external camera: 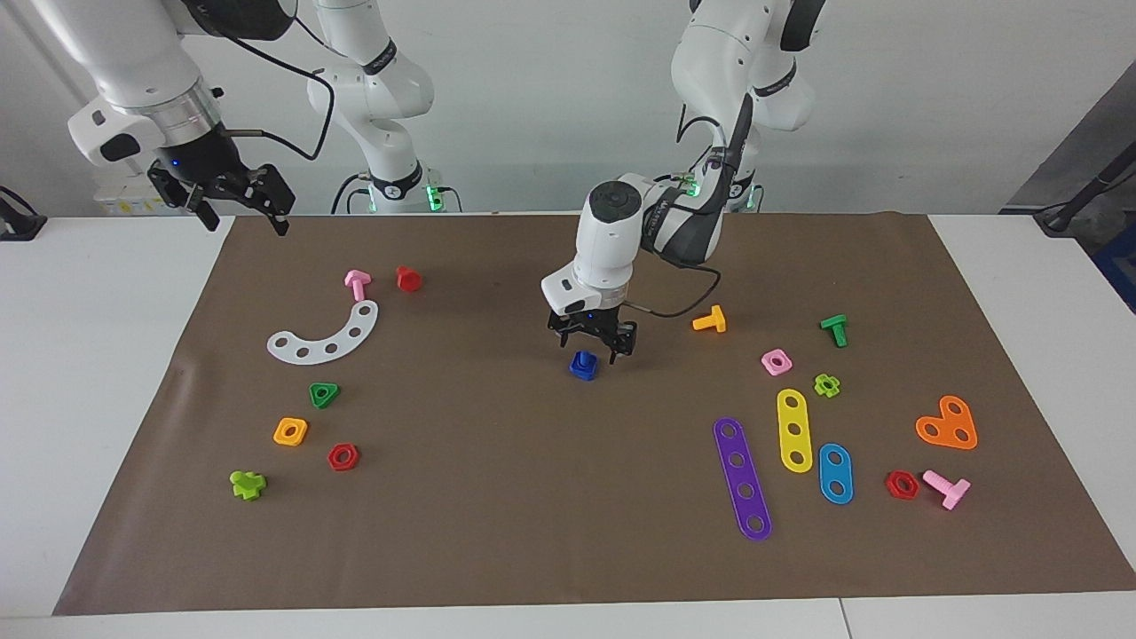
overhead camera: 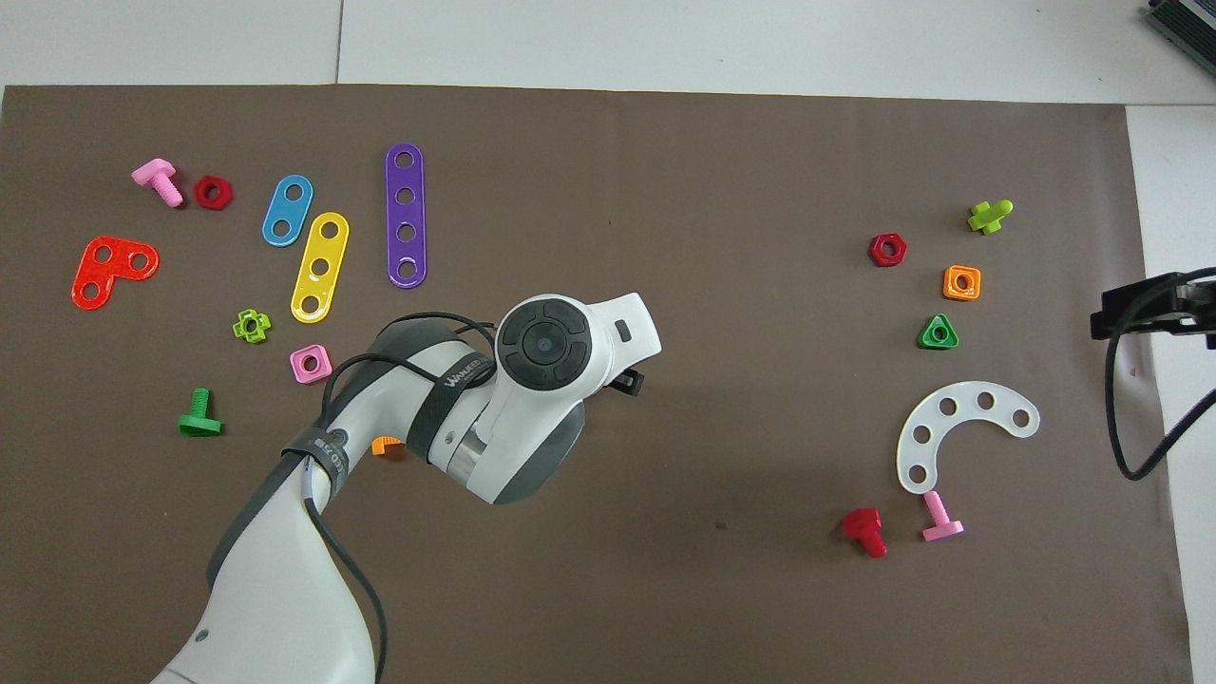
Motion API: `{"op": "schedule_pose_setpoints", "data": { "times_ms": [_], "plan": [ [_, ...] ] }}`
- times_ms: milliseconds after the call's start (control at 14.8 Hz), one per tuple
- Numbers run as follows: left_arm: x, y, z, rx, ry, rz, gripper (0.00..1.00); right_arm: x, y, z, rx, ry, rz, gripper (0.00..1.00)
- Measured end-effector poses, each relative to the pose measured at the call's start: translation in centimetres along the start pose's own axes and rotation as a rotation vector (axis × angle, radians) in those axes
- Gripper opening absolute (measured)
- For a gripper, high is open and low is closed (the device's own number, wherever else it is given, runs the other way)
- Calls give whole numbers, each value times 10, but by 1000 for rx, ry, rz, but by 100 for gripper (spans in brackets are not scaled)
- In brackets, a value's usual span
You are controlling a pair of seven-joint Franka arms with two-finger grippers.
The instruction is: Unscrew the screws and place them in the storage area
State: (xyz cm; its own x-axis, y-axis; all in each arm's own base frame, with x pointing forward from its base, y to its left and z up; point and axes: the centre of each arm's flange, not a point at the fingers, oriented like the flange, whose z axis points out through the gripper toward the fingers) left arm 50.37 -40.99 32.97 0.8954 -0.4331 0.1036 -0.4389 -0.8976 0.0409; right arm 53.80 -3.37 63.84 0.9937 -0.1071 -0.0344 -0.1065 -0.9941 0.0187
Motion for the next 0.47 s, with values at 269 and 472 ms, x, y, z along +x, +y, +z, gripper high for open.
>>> {"op": "schedule_pose_setpoints", "data": {
  "times_ms": [269,472],
  "plan": [
    [-1,4,19,0,-6,-2,93,0,0,0,0,0,0,100],
    [-1,5,20,-2,-1,-2,89,0,0,0,0,0,0,100]
  ]
}}
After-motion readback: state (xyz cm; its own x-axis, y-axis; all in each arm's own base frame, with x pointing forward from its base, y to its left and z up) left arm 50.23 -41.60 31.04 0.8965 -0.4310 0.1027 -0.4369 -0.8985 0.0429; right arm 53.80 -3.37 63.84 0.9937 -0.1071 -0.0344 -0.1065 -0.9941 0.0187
